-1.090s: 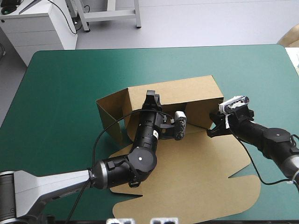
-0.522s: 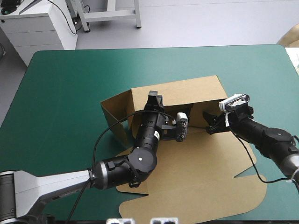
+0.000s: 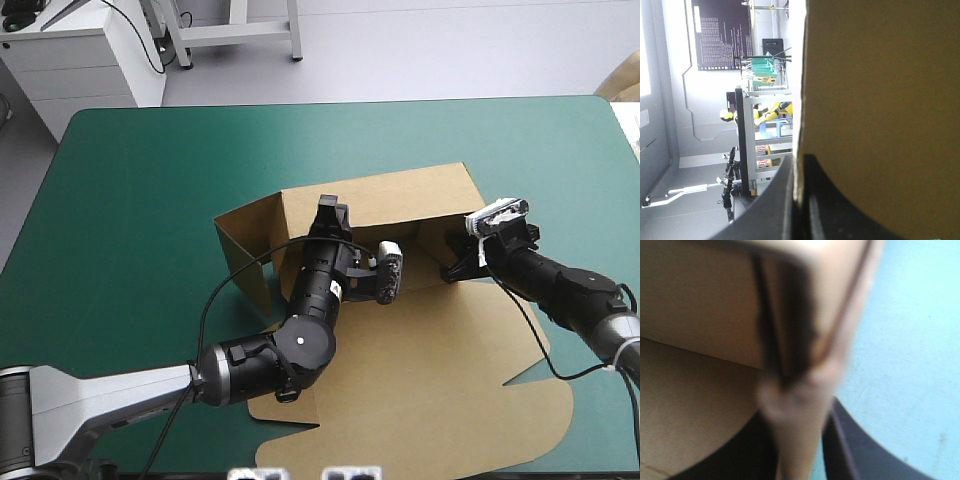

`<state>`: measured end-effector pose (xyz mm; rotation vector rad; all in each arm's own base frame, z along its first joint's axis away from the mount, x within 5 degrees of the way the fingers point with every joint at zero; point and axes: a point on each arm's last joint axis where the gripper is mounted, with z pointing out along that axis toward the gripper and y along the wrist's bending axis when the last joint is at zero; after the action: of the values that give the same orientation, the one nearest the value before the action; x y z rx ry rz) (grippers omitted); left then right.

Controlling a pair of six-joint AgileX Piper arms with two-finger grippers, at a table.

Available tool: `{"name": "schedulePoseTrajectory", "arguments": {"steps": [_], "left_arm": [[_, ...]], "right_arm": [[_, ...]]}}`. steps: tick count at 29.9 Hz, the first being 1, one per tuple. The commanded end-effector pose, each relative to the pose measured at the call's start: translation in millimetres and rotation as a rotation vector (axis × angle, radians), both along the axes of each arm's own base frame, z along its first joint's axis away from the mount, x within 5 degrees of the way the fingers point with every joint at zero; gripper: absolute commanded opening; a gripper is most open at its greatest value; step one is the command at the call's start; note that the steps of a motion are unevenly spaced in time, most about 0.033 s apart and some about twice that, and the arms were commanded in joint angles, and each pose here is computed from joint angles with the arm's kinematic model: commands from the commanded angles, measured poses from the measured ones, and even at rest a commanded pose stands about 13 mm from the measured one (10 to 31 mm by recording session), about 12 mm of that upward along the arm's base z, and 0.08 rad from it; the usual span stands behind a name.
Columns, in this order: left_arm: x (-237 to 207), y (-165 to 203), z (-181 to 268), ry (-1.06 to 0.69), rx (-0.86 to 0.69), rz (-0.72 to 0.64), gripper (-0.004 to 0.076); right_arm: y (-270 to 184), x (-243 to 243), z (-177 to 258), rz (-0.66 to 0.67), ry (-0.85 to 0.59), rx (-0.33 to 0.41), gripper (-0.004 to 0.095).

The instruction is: Fold the box

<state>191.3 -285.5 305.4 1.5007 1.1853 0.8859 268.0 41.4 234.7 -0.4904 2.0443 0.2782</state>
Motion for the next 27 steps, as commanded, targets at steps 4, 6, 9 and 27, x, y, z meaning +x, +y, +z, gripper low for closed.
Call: {"name": "schedulePoseTrajectory", "arguments": {"steps": [4,6,9,27], "left_arm": [[-1,5,28,-0.102,-0.049,0.014,-0.0008],[-1,5,28,-0.100,-0.056,0.015,-0.0008],[-1,5,28,-0.097,-0.067,0.017,0.0015],[-17,-10,34,-0.117,-0.192,-0.083,0.0489]], "right_arm": [[8,1,21,0.035,-0.073,0.102,-0.0015],[8,1,21,0.027,-0.065,0.117,-0.0014],[7,1,20,0.016,-0.057,0.117,-0.0014],[-4,42,45,-0.146,0.071,0.095,-0.0014]]}}
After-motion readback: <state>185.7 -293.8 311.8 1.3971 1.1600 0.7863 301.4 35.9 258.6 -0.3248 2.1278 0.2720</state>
